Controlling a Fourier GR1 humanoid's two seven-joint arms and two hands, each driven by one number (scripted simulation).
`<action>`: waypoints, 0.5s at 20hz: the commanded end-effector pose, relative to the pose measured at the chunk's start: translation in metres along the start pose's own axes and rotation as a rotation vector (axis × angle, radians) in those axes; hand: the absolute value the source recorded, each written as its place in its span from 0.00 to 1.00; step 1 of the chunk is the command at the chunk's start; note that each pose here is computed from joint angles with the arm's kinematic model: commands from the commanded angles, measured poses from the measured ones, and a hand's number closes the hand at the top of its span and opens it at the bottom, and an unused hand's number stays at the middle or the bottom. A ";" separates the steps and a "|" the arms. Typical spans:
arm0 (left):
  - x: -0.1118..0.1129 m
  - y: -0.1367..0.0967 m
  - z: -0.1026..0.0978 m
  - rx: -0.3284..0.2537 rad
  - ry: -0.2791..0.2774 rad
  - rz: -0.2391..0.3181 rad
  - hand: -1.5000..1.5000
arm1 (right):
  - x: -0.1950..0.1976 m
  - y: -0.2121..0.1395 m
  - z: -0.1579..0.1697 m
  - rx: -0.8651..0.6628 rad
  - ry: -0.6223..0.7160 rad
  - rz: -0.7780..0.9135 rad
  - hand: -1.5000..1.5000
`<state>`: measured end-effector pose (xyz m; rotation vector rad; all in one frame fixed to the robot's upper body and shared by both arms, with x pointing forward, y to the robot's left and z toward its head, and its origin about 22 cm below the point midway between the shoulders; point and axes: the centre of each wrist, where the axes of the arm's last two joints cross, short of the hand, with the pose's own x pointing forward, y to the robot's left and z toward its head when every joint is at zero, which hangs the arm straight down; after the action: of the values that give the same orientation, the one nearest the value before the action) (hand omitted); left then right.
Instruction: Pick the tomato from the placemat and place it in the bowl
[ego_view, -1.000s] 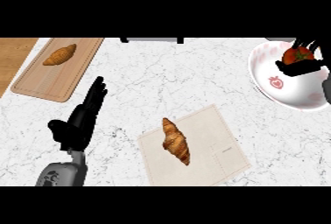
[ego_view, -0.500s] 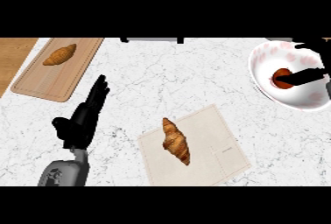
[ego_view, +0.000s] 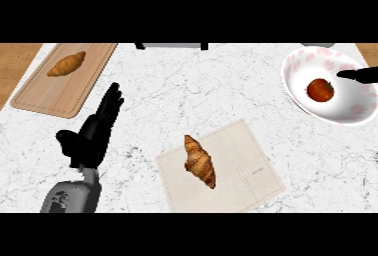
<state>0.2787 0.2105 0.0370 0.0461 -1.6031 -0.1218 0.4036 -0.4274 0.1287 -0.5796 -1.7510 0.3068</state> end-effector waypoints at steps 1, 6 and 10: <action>-0.004 -0.009 0.010 0.008 -0.001 -0.003 0.50 | 0.001 -0.026 0.003 -0.021 0.042 -0.086 0.00; -0.014 0.008 0.008 -0.006 0.020 -0.011 0.50 | -0.017 -0.057 0.024 -0.022 0.052 -0.223 0.00; -0.001 -0.008 0.002 0.004 0.012 -0.009 0.50 | -0.021 -0.086 0.037 0.030 0.044 -0.277 0.00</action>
<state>0.2756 0.2092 0.0331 0.0524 -1.5961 -0.1223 0.3685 -0.4863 0.1396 -0.3917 -1.7484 0.1487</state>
